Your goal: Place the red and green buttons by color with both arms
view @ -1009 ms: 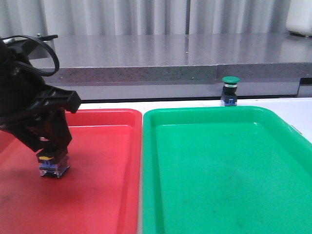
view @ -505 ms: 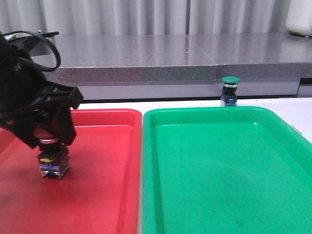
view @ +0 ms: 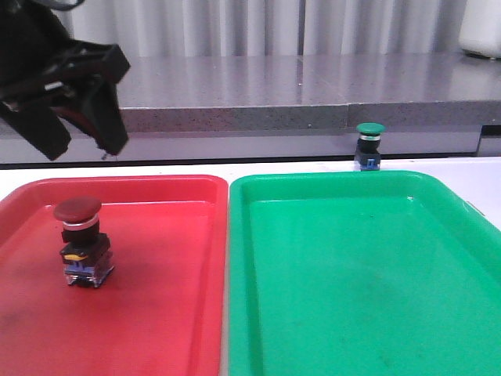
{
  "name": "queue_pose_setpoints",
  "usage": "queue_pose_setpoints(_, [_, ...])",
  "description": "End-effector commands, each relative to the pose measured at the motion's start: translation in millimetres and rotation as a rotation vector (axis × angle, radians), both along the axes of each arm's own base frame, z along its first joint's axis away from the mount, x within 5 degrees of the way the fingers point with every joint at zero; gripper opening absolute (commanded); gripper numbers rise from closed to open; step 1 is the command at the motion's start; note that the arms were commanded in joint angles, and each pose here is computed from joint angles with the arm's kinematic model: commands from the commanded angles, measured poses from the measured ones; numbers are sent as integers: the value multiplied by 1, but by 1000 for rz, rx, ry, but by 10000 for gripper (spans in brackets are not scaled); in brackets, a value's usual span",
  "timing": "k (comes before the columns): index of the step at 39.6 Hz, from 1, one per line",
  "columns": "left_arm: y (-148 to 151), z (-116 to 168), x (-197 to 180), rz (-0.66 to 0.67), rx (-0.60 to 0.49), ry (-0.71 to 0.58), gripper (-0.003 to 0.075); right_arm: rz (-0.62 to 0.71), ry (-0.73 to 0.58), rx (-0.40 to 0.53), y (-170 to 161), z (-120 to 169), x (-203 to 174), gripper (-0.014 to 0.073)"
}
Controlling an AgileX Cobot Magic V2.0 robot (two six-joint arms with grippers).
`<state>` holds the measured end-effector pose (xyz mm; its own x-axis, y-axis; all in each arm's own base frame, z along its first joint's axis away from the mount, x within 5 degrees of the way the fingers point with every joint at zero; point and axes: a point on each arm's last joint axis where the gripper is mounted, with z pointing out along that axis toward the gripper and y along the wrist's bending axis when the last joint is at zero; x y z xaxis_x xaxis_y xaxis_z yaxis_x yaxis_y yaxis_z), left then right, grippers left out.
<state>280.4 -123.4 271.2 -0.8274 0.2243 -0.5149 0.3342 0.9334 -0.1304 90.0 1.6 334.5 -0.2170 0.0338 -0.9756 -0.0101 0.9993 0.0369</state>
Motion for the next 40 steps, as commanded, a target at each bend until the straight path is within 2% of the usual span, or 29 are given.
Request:
queue_pose_setpoints(1, [18,35,-1,39,-2,-98,153,-8,-100,-4,-1,17,1,589])
queue_pose_setpoints(5, [39,48,-7,99,0,-96,-18,-8,-100,-4,-1,17,1,589])
queue_pose_setpoints(11, [67,60,-26,182,-15,-162,-20,-8,-100,-4,-1,17,1,589])
queue_pose_setpoints(19, [88,66,-90,251,-96,-430,-20,-8,-100,-4,-1,17,1,589])
queue_pose_setpoints(25, [98,56,-148,270,-173,-651,-20,-8,-100,-4,-1,17,1,589])
queue_pose_setpoints(32, [108,39,-209,271,-232,-852,-20,-8,-100,-4,-1,17,1,589])
queue_pose_setpoints(40, [113,25,-243,267,-271,-984,-20,-8,-100,-4,-1,17,1,589])
